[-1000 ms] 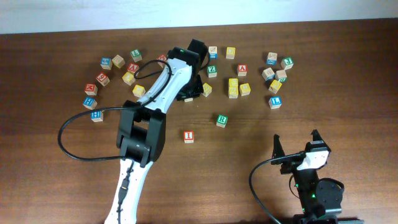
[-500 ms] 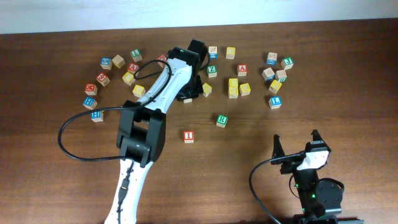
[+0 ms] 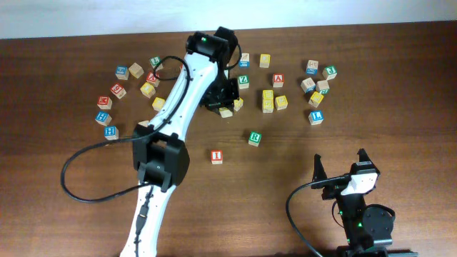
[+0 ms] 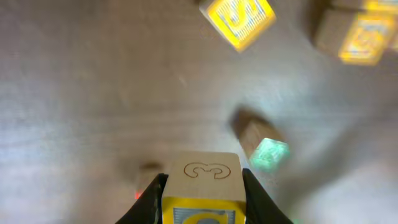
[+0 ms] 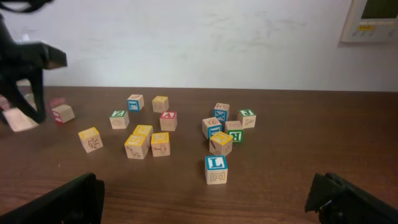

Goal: Spell out ICRA

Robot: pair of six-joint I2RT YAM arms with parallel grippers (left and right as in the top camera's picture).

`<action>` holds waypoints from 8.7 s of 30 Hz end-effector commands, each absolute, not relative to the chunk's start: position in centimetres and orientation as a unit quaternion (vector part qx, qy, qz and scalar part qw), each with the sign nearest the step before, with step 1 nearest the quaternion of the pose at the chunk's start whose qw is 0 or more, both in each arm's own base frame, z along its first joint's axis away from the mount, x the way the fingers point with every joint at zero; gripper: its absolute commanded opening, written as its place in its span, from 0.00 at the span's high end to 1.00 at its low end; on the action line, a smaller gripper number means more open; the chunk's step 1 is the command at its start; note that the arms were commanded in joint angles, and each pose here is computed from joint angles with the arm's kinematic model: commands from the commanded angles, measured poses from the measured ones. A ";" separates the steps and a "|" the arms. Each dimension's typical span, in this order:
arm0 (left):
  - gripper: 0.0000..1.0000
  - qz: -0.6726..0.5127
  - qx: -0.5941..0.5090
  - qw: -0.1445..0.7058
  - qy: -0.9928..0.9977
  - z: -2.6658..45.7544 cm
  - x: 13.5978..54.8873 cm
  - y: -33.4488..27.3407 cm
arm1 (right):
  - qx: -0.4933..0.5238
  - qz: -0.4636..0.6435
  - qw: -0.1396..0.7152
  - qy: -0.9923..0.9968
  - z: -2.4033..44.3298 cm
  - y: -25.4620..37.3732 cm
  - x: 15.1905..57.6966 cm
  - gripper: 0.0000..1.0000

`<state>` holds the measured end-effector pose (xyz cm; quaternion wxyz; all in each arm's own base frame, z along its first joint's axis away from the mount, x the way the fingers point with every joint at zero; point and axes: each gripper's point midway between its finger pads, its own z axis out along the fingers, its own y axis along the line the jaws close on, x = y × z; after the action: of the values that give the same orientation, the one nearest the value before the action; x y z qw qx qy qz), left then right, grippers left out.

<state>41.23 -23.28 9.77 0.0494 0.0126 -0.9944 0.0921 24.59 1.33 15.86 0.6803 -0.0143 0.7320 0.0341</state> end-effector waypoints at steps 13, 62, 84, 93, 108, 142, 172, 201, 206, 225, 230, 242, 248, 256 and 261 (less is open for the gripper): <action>0.76 0.234 -0.144 -0.068 -0.959 29.5 30.1 -23.2 | -0.011 0.037 0.679 0.733 15.6 1.3 24.6 0.01; 0.70 0.014 0.013 -0.116 -0.993 0.2 30.4 -25.1 | -0.011 0.037 0.679 0.733 15.6 1.3 24.6 0.02; 0.01 0.003 0.185 -0.189 -0.964 23.9 36.1 -12.1 | -0.011 0.037 0.679 0.733 15.6 1.3 24.6 0.02; 0.01 -0.061 0.382 -0.115 -0.915 24.2 32.7 3.8 | -0.078 0.428 0.668 0.604 24.4 10.8 19.8 0.02; 0.01 -0.061 0.382 -0.115 -0.915 24.2 32.7 3.8 | -0.005 0.335 0.525 0.782 37.6 9.5 25.6 0.02; 0.01 -0.061 0.382 -0.115 -0.915 24.2 32.7 3.8 | 0.158 0.042 0.057 0.985 0.7 19.1 36.8 0.50; 0.01 -0.061 0.382 -0.115 -0.915 24.2 32.7 3.8 | -0.062 0.051 -0.072 0.994 1.2 19.6 29.7 0.77; 0.01 -0.061 0.382 -0.115 -0.915 24.2 32.7 3.8 | -0.013 0.039 -0.019 0.999 0.9 21.3 31.3 0.76; 0.01 -0.061 0.382 -0.115 -0.915 24.2 32.7 3.8 | -0.015 0.045 -0.022 0.999 0.9 21.5 31.2 0.76; 0.01 -0.061 0.382 -0.115 -0.915 24.2 32.7 3.8 | 0.007 0.062 0.058 0.996 9.5 18.1 39.2 0.45; 0.01 -0.061 0.382 -0.115 -0.915 24.2 32.7 3.8 | 0.043 0.116 0.234 0.964 12.9 17.3 48.8 0.15; 0.01 -0.061 0.382 -0.115 -0.915 24.2 32.7 3.8 | 0.023 -0.017 0.347 0.938 8.0 9.5 57.7 0.25; 0.01 -0.061 0.382 -0.115 -0.915 24.2 32.7 3.8 | 0.010 0.035 0.322 0.946 6.3 10.0 57.5 0.32; 0.01 -0.061 0.382 -0.115 -0.915 24.2 32.7 3.8 | 0.006 0.033 0.280 0.959 3.4 10.1 56.3 0.41; 0.01 -0.061 0.382 -0.115 -0.915 24.2 32.7 3.8 | 0.004 0.037 0.263 0.964 1.5 10.3 55.9 0.43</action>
<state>32.66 3.59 24.15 -0.1134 0.3785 -0.9168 -0.0580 56.32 9.86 3.66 0.2823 0.0115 0.9586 0.0342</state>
